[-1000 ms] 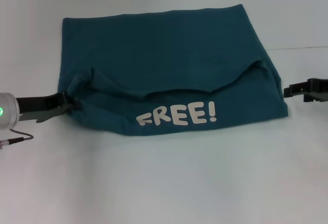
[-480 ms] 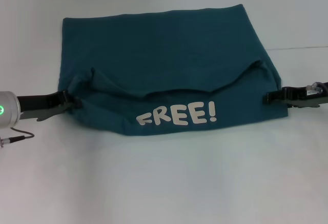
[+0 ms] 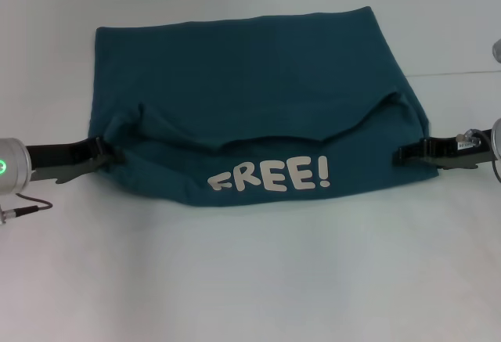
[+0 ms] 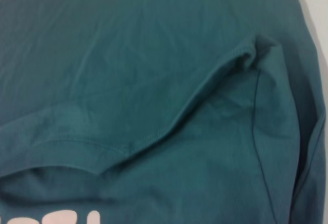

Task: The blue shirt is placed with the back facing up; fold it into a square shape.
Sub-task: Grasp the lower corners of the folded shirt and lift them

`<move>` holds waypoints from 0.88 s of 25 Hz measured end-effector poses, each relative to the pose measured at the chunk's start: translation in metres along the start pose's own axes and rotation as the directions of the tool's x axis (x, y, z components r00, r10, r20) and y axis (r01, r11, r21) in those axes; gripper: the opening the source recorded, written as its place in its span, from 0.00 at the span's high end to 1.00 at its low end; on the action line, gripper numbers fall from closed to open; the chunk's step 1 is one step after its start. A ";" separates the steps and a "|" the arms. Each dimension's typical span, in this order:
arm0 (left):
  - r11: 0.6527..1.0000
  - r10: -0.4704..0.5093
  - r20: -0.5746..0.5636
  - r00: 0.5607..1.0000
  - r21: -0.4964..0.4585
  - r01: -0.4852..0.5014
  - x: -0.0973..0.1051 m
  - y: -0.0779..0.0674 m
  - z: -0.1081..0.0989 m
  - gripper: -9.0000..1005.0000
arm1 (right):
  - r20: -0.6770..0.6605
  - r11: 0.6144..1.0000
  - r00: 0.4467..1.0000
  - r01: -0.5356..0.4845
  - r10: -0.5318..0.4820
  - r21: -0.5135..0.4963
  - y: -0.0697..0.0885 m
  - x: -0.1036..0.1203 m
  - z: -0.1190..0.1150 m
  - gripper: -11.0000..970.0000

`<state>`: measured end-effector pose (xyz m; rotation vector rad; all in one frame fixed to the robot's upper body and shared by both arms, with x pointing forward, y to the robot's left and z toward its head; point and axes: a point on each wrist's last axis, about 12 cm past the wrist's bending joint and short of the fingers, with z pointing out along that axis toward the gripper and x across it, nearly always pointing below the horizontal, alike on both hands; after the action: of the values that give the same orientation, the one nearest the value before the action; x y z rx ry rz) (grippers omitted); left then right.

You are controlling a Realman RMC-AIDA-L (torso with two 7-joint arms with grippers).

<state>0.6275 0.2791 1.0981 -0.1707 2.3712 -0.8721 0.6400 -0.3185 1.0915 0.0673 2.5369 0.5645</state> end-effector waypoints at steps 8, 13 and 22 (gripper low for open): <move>1.000 -0.001 -0.002 1.000 0.001 0.001 0.001 0.000 0.001 0.95 | 0.005 1.000 1.000 -0.002 0.002 -0.007 0.000 -0.002 -0.004 0.42; 1.000 -0.002 -0.003 1.000 0.001 0.002 0.001 0.000 0.001 0.96 | 0.005 1.000 1.000 -0.007 0.007 -0.008 -0.002 -0.002 -0.005 0.65; 0.999 0.014 -0.056 0.998 0.029 -0.013 0.005 -0.002 -0.003 0.96 | -0.032 0.998 0.999 0.022 -0.024 -0.058 -0.001 -0.005 -0.023 0.93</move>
<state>0.6214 0.2780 1.0989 -0.1200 2.4075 -0.9152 0.6326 -0.3283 1.1109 0.0077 2.5475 0.6338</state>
